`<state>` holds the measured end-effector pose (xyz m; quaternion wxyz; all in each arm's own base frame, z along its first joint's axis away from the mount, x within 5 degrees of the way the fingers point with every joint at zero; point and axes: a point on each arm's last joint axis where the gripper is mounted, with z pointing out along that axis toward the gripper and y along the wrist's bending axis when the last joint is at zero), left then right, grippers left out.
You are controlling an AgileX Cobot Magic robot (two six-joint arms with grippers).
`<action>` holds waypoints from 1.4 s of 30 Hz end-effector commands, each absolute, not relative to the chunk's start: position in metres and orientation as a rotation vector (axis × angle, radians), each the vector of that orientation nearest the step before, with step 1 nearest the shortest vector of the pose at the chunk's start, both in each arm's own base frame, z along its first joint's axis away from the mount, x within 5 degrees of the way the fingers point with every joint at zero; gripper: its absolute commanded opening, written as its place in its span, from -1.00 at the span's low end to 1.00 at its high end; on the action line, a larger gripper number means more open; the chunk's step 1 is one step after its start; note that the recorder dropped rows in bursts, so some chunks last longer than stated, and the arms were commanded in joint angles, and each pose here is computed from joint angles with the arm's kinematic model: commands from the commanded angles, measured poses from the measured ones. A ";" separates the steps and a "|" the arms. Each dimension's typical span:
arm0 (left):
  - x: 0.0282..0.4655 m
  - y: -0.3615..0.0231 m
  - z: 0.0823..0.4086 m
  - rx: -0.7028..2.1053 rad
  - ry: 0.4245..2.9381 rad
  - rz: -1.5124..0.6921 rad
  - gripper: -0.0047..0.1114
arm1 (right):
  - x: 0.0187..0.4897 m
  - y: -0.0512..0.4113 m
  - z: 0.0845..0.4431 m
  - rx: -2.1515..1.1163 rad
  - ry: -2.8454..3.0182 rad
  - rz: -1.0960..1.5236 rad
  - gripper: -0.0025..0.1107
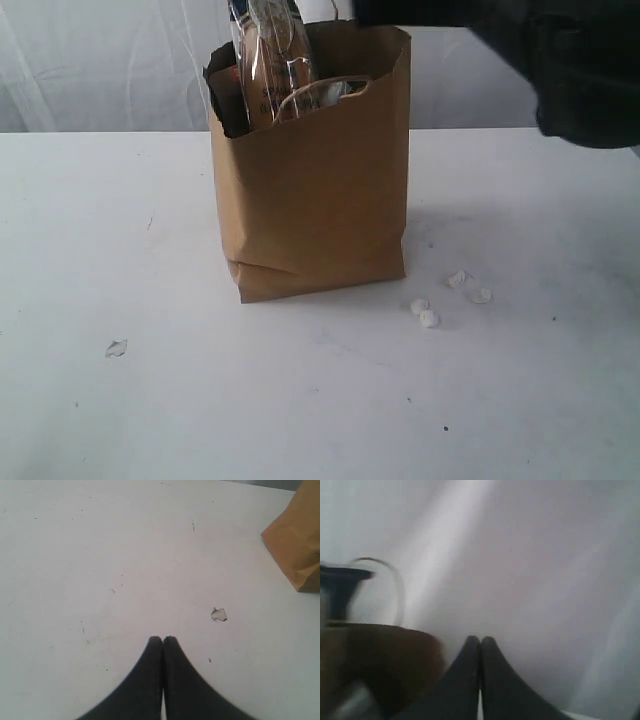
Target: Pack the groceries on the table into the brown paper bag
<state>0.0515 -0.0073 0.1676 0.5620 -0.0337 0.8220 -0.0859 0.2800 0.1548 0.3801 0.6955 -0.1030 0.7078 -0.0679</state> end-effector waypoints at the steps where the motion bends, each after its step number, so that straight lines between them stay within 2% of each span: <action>1: 0.051 -0.008 0.167 -0.075 1.935 -0.209 -0.92 | 0.262 0.098 0.392 0.015 1.609 -0.339 -0.96; 7: 0.051 -0.008 0.167 -0.075 1.935 -0.209 -0.92 | 0.276 0.064 0.385 -0.241 1.702 -0.144 -0.96; 8: 0.051 -0.008 0.167 -0.075 1.935 -0.209 -0.92 | 0.279 0.056 0.384 -0.295 1.693 -0.187 -0.96; 13: 0.051 -0.008 0.167 -0.075 1.935 -0.209 -0.92 | 0.288 0.023 0.373 -0.211 1.746 -0.276 -0.96; 16: 0.051 -0.008 0.167 -0.075 1.935 -0.209 -0.92 | 0.296 0.015 0.356 -0.172 1.792 -0.208 -0.96; 18: 0.051 -0.008 0.167 -0.075 1.935 -0.209 -0.92 | 0.302 0.007 0.340 0.018 1.842 -0.067 -0.96; 24: 0.051 -0.008 0.167 -0.075 1.935 -0.209 -0.92 | 0.307 -0.028 0.292 1.098 1.708 0.560 -0.96; 26: 0.051 -0.008 0.167 -0.075 1.935 -0.209 -0.92 | 0.307 -0.033 0.286 1.265 1.644 0.740 -0.96; 28: 0.051 -0.008 0.167 -0.075 1.935 -0.209 -0.92 | 0.308 -0.037 0.287 1.175 1.690 0.770 -0.96; 31: 0.051 -0.008 0.167 -0.075 1.935 -0.209 -0.92 | 0.308 -0.041 0.302 0.599 1.837 0.662 -0.96; 33: 0.051 -0.008 0.167 -0.075 1.935 -0.209 -0.92 | 0.301 -0.040 0.310 0.254 1.822 0.717 -0.96; 35: 0.051 -0.008 0.167 -0.075 1.935 -0.209 -0.92 | 0.295 -0.046 0.317 0.171 1.776 0.795 -0.96; 39: 0.051 -0.008 0.167 -0.075 1.935 -0.209 -0.92 | 0.291 -0.065 0.322 0.191 1.749 0.746 -0.96; 42: 0.051 -0.008 0.167 -0.075 1.935 -0.209 -0.92 | 0.286 -0.064 0.300 -0.009 1.999 0.620 -0.96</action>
